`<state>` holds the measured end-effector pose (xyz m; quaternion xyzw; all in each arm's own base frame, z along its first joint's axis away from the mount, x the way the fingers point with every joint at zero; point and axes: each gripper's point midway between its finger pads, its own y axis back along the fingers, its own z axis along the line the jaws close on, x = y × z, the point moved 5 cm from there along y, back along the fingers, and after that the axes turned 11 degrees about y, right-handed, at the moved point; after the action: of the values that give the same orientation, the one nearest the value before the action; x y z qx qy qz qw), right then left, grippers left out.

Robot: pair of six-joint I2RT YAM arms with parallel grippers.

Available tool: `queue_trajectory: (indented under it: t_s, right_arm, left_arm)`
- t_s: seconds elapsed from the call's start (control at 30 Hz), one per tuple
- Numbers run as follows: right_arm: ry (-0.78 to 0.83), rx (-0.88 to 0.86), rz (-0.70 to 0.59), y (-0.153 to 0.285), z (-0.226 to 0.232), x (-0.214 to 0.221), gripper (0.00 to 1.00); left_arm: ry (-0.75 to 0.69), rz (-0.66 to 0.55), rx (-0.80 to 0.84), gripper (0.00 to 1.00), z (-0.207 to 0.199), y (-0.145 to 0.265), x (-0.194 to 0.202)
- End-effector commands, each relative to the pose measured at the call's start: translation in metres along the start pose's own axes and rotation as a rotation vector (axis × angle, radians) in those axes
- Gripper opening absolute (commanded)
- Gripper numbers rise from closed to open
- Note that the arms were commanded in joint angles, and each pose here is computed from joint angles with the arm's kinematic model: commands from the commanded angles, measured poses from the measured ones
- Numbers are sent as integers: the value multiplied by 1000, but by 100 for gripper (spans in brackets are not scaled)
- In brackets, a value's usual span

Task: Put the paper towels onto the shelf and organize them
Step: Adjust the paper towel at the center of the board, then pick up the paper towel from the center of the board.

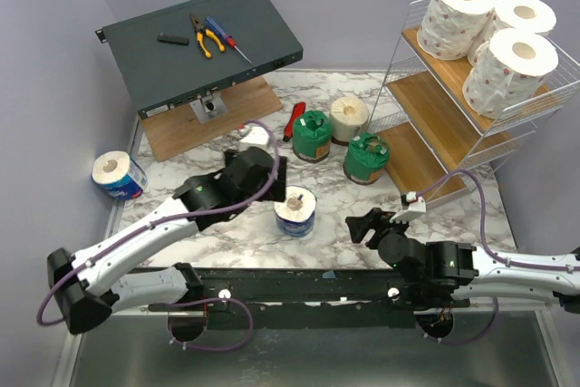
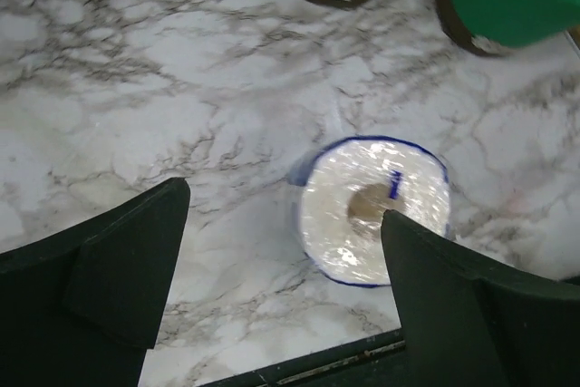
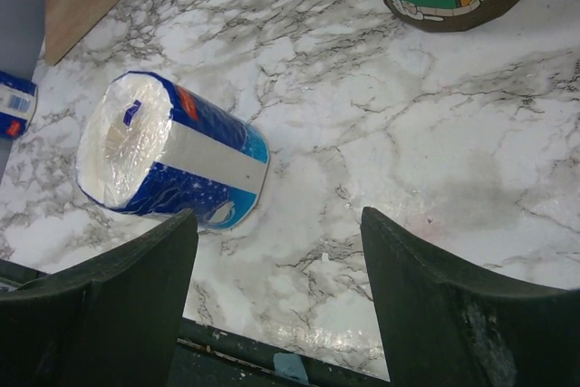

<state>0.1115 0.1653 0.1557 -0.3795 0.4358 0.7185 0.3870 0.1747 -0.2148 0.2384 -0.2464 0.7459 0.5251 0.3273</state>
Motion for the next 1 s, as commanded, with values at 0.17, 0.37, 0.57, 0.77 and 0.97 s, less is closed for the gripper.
queue_trajectory:
  t_s: [0.17,0.37,0.57,0.77,0.97]
  right_arm:
    - [73,-31,12,-5,2,13,75]
    - [159,-38,87,-11,10,32,74]
    - [215,-49,139,-15,14,46,74]
    - [229,-60,155,-16,14,52,73]
    - [233,-53,154,-17,14,53,73]
  left_arm:
    - [381,64,64,99,41,-16,3]
    - [380,166,140,86,27,-31,20]
    - [373,233,161,76,21,-45,31]
    - [335,270,171,69,17,-51,36]
    - [291,301,145,68,18,-55,44]
